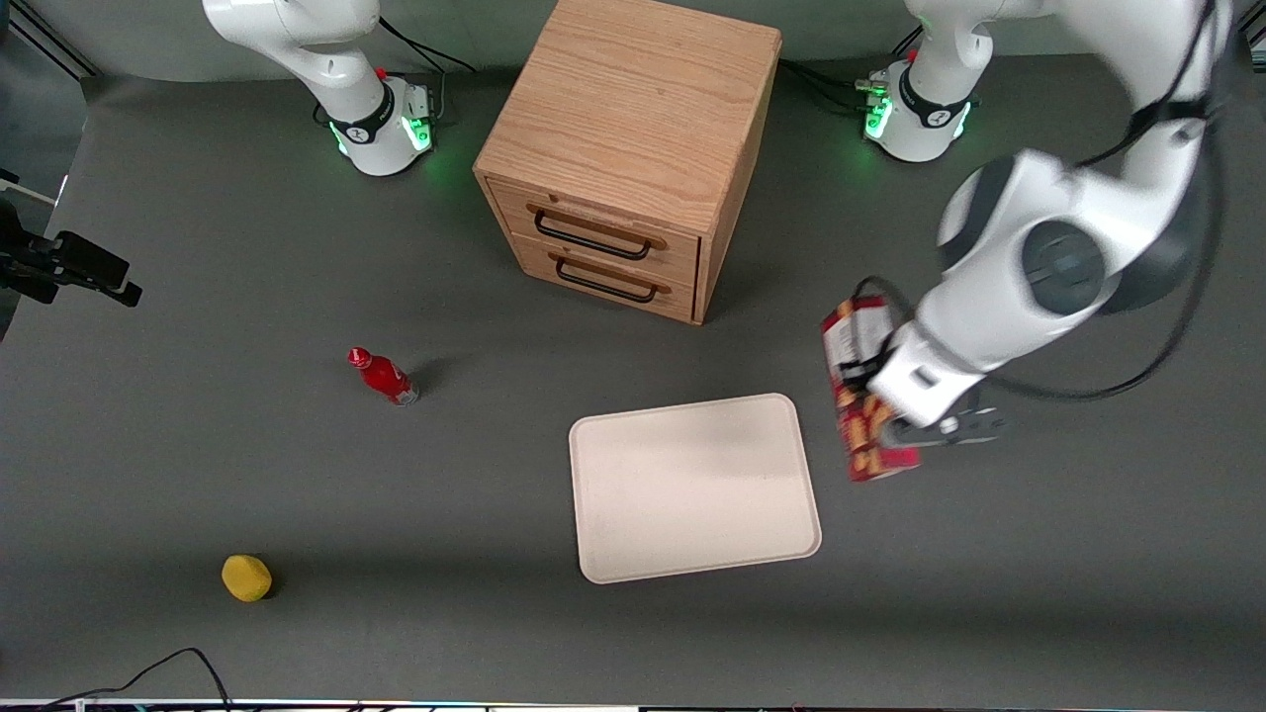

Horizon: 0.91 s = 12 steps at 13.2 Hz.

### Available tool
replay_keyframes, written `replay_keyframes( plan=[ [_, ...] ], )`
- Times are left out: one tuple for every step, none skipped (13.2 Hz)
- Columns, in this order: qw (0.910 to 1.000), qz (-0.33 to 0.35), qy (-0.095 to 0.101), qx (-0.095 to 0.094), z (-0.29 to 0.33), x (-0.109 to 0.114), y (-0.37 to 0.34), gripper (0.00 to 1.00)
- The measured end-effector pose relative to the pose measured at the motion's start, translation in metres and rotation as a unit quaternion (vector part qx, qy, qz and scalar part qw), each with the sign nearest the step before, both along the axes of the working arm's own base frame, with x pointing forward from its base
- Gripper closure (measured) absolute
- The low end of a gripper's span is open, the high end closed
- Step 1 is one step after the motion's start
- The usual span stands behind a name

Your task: Place red cookie box on tray

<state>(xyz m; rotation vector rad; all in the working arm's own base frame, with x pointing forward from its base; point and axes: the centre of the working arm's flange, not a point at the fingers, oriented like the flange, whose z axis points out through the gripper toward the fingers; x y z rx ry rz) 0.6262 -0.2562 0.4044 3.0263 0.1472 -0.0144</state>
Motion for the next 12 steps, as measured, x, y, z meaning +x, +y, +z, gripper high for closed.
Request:
replay_keyframes(
  plan=[
    [0.9999,0.005,-0.009,0.001,-0.039,0.007,-0.015,0.81],
    [0.9998,0.009,-0.019,0.007,-0.078,0.013,-0.024,0.81],
    [0.9993,0.012,-0.030,0.016,-0.113,0.016,-0.030,0.81],
    [0.9987,0.015,-0.041,0.026,-0.141,0.017,-0.033,0.81],
    [0.9981,0.016,-0.048,0.034,-0.164,0.017,-0.035,0.81],
    [0.9980,0.017,-0.049,0.037,-0.174,0.017,-0.035,0.74],
    [0.9978,0.018,-0.052,0.038,-0.173,0.018,-0.034,0.64],
    [0.9975,0.020,-0.055,0.041,-0.165,0.020,-0.032,0.52],
    [0.9972,0.022,-0.052,0.050,-0.153,0.021,-0.028,0.40],
    [0.9968,0.025,-0.043,0.063,-0.137,0.020,-0.023,0.28],
    [0.9967,0.024,-0.028,0.072,-0.115,0.019,-0.016,0.16],
    [0.9975,0.012,-0.009,0.069,-0.084,0.018,-0.005,0.06]
  ],
)
